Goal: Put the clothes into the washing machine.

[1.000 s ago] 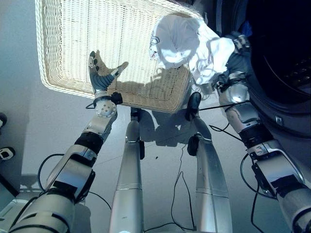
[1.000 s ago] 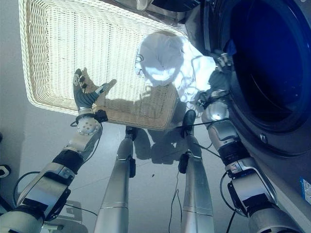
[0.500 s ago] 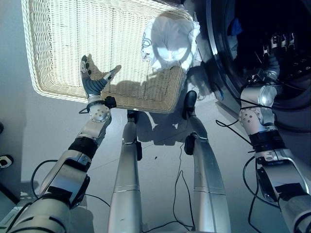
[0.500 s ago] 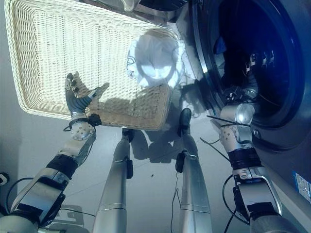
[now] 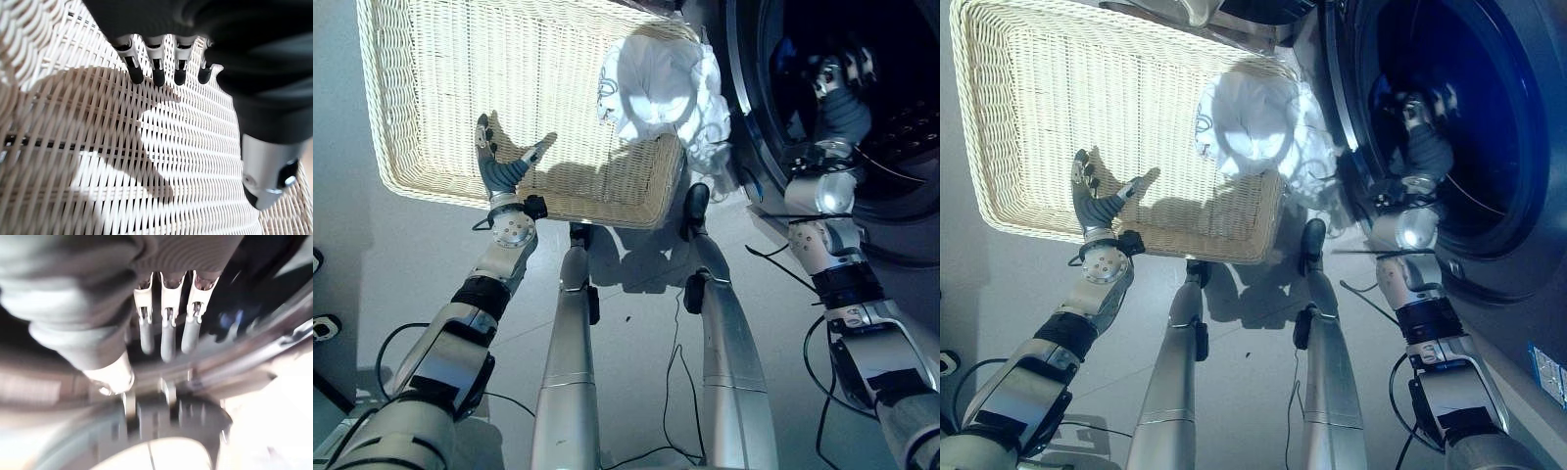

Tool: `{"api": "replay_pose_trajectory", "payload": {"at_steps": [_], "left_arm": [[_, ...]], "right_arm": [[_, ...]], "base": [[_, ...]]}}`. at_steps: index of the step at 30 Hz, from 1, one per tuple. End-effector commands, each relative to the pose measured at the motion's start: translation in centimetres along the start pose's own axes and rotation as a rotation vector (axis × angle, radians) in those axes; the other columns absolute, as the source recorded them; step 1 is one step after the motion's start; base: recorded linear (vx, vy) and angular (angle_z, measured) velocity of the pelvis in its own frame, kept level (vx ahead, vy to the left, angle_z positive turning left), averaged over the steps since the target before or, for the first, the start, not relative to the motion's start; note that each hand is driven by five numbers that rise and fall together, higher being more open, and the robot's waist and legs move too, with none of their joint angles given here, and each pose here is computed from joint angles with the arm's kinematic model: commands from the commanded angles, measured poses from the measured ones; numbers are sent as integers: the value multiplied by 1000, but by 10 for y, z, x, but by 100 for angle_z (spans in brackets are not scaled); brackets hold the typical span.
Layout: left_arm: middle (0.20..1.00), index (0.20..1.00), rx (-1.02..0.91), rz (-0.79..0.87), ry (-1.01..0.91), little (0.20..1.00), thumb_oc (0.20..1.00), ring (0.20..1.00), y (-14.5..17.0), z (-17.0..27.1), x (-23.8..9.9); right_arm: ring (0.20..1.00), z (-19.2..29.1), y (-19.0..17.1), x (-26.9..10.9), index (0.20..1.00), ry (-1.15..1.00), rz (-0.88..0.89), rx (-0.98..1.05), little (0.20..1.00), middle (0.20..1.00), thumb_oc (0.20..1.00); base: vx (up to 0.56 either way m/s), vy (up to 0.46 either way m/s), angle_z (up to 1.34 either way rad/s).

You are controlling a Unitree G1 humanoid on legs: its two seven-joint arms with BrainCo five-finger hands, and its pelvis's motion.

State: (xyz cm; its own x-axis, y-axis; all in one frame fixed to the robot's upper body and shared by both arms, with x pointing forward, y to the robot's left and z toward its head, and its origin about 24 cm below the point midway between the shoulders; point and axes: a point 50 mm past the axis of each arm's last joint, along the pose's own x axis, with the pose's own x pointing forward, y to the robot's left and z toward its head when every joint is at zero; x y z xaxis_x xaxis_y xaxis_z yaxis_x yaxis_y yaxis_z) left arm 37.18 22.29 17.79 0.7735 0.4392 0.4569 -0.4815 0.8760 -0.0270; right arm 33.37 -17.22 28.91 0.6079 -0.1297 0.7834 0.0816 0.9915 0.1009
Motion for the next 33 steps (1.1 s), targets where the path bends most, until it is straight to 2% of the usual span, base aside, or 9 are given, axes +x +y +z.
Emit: {"api": "replay_pose_trajectory", "payload": {"at_steps": [1, 3, 4, 5, 6, 12, 16, 25, 33], "left_arm": [[1000, 1000, -35, -37, -5, 1000, 1000, 1000, -13, 5, 0], [1000, 1000, -35, -38, -6, 1000, 1000, 1000, -13, 6, -1], [1000, 1000, -36, -52, -14, 1000, 1000, 1000, -17, 7, -2], [1000, 1000, -36, -52, -14, 1000, 1000, 1000, -17, 7, -2], [1000, 1000, -34, -64, -18, 1000, 1000, 1000, -20, 8, -2], [1000, 1000, -31, -89, -21, 1000, 1000, 1000, -26, 11, -1], [1000, 1000, -31, -108, -29, 1000, 1000, 1000, -30, 15, 2], [1000, 1000, -19, -137, -38, 1000, 1000, 1000, -34, 24, 11], [1000, 1000, -10, -168, -45, 1000, 1000, 1000, -41, 30, 15]], "right_arm": [[1000, 25, 14, 1, 1000, -151, 127, -239, 1000, 1000, 1000], [1000, 25, 16, 1, 1000, -159, 136, -269, 1000, 1000, 1000], [1000, 27, 33, 2, 1000, -245, 230, -511, 1000, 1000, 1000], [1000, 27, 33, 2, 1000, -245, 230, -511, 1000, 1000, 1000], [1000, 26, 44, 5, 1000, -260, 286, -620, 1000, 1000, 1000], [1000, 24, 67, 12, 1000, -328, 384, -873, 1000, 1000, 1000], [1000, 22, 80, 18, 1000, -347, 433, -1000, 1000, 1000, 1000], [1000, 5, 83, 36, 1000, -274, 446, -1233, 1000, 1000, 1000], [1000, -21, 74, 46, 1000, -93, 497, -1456, 1000, 1000, 1000]], "base": [[0, 0, 0], [0, 0, 0], [0, 0, 0], [-14, -56, 0], [0, 0, 0], [-4, -25, 5], [0, 0, 0], [0, -10, 1], [3, -10, 2]]}}
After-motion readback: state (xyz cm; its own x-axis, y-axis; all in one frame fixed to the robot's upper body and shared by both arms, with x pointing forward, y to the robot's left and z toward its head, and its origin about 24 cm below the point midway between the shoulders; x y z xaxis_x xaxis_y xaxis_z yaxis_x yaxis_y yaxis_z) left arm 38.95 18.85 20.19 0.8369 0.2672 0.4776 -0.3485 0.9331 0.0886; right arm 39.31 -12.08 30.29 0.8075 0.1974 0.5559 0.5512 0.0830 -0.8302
